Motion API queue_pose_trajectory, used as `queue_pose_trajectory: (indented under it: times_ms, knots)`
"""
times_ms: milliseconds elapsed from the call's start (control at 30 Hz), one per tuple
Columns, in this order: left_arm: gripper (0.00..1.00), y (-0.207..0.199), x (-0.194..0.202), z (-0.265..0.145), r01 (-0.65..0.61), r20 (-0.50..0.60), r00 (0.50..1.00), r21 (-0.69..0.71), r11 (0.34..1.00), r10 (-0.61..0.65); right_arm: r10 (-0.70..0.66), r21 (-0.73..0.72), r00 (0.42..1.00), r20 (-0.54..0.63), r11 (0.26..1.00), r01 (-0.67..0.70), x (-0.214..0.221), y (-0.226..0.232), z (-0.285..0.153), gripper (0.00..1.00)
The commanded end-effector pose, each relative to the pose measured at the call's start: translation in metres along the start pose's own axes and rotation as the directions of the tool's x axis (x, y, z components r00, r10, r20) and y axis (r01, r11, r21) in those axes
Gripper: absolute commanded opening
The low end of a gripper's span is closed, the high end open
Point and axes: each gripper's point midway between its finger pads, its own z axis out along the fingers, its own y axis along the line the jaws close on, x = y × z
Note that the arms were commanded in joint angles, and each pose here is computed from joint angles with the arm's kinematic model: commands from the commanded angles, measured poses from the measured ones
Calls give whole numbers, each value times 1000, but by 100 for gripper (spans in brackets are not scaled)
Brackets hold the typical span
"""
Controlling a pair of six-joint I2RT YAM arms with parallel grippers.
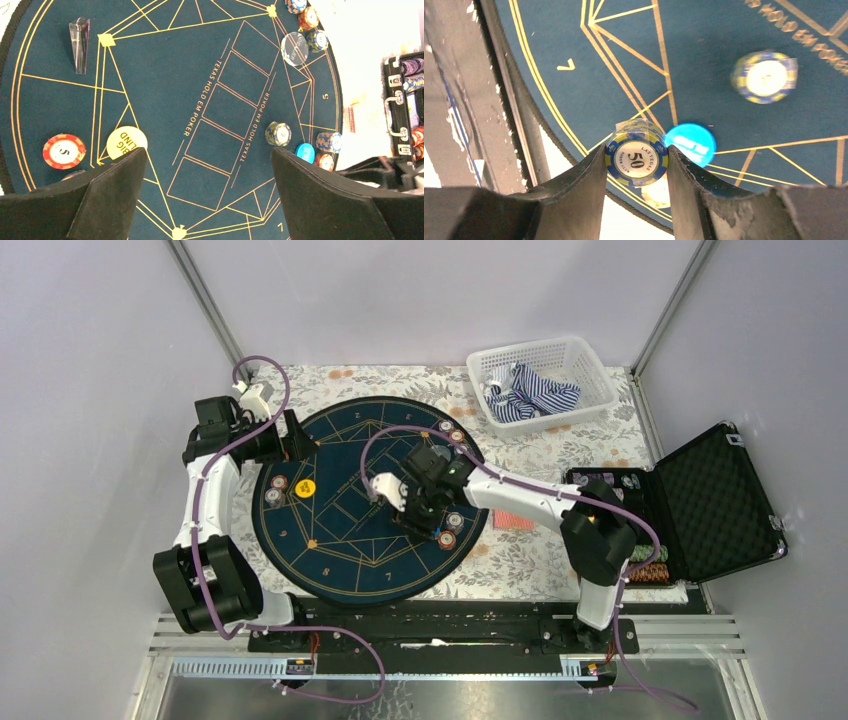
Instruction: Distribute texas hold em gaming equipment
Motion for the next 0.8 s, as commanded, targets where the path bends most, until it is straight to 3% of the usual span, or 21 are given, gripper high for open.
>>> queue_pose_trajectory:
  times_ms: [0,767]
  knots:
    - [99,-4,-11,-4,-34,43,998,1,999,34,-143,-28,989,28,989,144,-2,25,0,40]
    - [99,-4,-9,-8,-53,51,997,-20,998,54,-188,50,980,-71,980,192,35,22,18,41]
